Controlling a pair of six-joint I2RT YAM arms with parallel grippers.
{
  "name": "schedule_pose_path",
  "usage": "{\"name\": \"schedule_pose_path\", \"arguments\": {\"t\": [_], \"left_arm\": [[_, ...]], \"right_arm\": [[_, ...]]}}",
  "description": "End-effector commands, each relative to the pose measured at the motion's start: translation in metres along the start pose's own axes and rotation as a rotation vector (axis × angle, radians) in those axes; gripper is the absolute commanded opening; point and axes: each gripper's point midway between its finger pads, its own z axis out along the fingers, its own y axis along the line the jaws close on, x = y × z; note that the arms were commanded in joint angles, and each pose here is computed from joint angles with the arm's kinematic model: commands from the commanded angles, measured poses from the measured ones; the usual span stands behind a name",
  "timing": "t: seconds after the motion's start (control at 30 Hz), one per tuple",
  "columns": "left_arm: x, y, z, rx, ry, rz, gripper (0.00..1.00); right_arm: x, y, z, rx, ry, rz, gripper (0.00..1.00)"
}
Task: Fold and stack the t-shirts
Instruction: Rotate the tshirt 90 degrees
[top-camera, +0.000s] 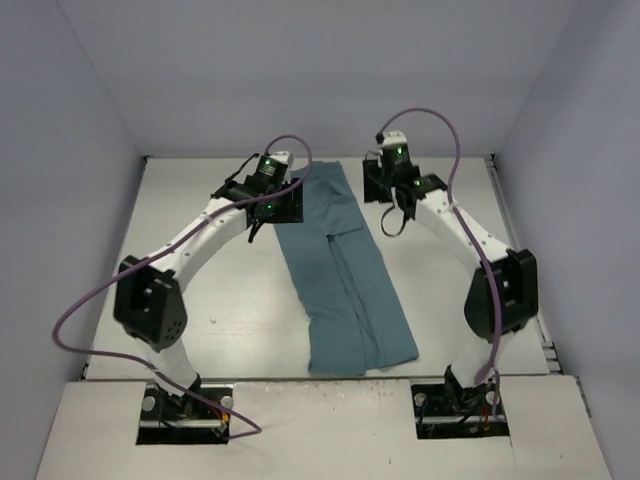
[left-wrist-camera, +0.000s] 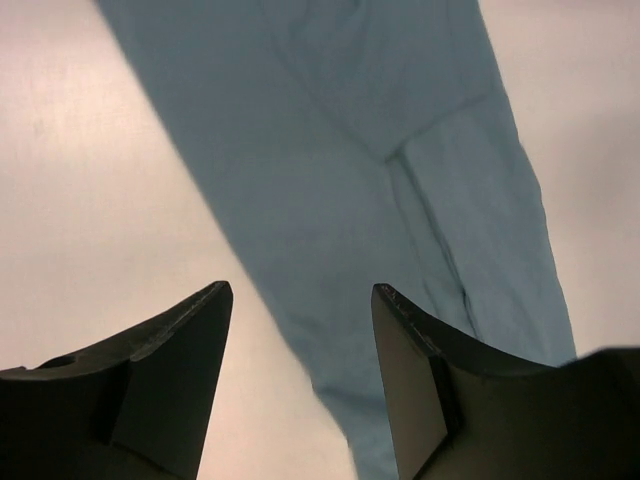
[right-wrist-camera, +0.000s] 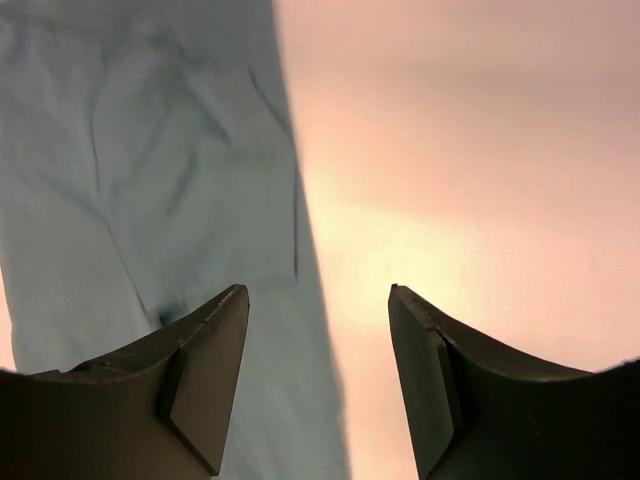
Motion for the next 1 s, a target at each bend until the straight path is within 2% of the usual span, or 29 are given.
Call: {"name": "schedule_pose_path", "arguments": {"t": [0.0,0.07,0.13,0.23,0.3,0.5,0.73,0.97], "left_arm": [[-0.037,0.006,0.043,-0.012,0.037,0.172,0.55],[-0.054,0.008,0.065,-0.018,0.041,0.179,0.54],[-0.050,0.022,0.098,-0.050,0.098,0.178,0.54],[-0.069,0.026,0.117,-0.055,0.072,0.183,0.53],[-0.067,0.031,0.135,-0.066,0.085,0.192,0.52],[-0.059,0.042,0.166,-0.092,0.112,0.233,0.51],[-0.054,0.068,0.200,-0.140,0.141,0.252,0.51],[-0.087,0.090,0.203,-0.156,0.071,0.199,0.52]], "right_arm": [[0.077,-0.001,-0.028,0.005,0.126,0.073,0.53],[0.090,-0.001,-0.040,0.011,0.133,0.100,0.50],[0.120,-0.002,-0.046,0.025,0.178,0.113,0.44],[0.144,0.003,-0.055,0.002,0.207,0.128,0.39],[0.165,0.002,-0.059,0.006,0.240,0.129,0.35],[0.201,0.007,-0.061,-0.008,0.296,0.154,0.35],[0.238,0.032,-0.063,-0.066,0.378,0.153,0.35],[0.261,0.074,-0.072,-0.133,0.421,0.134,0.34]]}}
